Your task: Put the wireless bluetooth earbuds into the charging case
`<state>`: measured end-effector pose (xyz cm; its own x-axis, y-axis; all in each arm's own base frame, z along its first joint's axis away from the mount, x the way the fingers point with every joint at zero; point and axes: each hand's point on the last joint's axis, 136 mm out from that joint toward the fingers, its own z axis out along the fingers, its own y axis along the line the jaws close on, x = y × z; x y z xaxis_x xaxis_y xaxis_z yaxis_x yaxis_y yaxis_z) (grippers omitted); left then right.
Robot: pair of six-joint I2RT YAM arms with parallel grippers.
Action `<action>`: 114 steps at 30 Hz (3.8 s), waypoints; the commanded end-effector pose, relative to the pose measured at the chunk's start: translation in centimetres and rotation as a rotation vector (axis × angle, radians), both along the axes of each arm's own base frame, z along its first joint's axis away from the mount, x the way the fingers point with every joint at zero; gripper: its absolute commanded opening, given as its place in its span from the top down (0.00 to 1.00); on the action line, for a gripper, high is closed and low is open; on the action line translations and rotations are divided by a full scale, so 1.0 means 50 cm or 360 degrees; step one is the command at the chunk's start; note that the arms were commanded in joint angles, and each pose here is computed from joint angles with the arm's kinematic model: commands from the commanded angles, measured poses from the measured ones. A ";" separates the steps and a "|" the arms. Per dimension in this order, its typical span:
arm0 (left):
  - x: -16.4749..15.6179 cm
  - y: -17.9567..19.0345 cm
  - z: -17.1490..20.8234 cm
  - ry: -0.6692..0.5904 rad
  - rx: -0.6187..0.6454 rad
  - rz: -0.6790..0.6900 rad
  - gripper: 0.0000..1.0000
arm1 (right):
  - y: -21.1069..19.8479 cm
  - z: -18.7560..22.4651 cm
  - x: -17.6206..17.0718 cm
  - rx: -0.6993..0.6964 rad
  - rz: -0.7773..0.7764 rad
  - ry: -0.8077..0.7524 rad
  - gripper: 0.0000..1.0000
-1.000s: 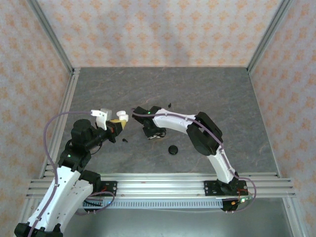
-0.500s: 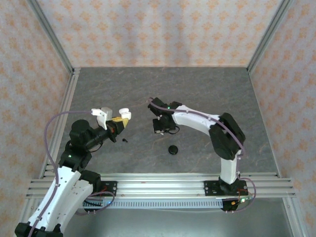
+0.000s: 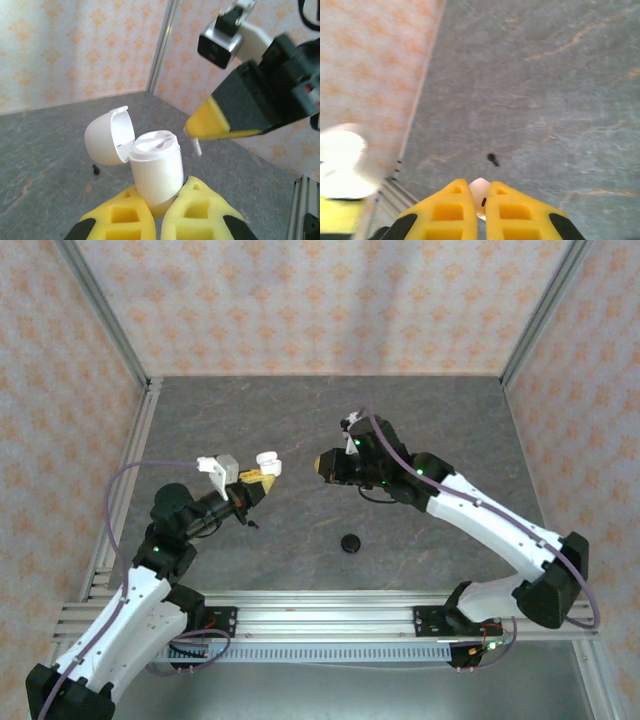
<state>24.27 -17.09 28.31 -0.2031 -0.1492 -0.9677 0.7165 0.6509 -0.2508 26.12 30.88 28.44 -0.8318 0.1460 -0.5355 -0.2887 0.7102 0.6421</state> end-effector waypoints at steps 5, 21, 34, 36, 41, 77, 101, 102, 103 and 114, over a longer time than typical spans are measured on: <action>0.009 -0.028 0.048 -0.0209 0.0029 -0.0056 1.00 | 0.027 0.135 -0.021 0.0425 0.0077 -0.0092 0.92; 0.007 -0.045 0.075 -0.0498 0.0135 -0.0053 1.00 | 0.094 0.222 -0.057 0.0702 0.0206 -0.0105 0.90; -0.008 -0.045 0.085 -0.0536 0.0142 -0.0063 1.00 | 0.105 0.206 -0.043 0.0699 0.0120 -0.0141 0.90; -0.012 -0.044 0.085 -0.0540 0.0137 -0.0064 1.00 | 0.109 0.211 -0.042 0.0722 0.0112 -0.0144 0.91; -0.017 -0.042 0.090 -0.0564 0.0129 -0.0058 1.00 | 0.122 0.204 -0.037 0.0756 0.0103 -0.0123 0.91; 0.002 -0.024 0.109 -0.0566 0.0104 0.0066 1.00 | 0.123 0.182 -0.048 0.0790 0.0048 -0.0102 0.91; 0.004 -0.027 0.111 -0.0573 0.0114 0.0060 1.00 | 0.113 0.124 -0.031 0.0540 -0.0052 -0.0022 0.86; 0.004 -0.027 0.111 -0.0571 0.0116 0.0059 1.00 | 0.114 0.126 -0.031 0.0537 -0.0050 -0.0024 0.84; 0.004 -0.027 0.110 -0.0569 0.0116 0.0060 1.00 | 0.114 0.128 -0.031 0.0530 -0.0047 -0.0028 0.83; 0.007 -0.029 0.098 -0.0544 0.0130 0.0051 1.00 | 0.106 0.140 -0.028 0.0434 -0.0044 -0.0070 0.68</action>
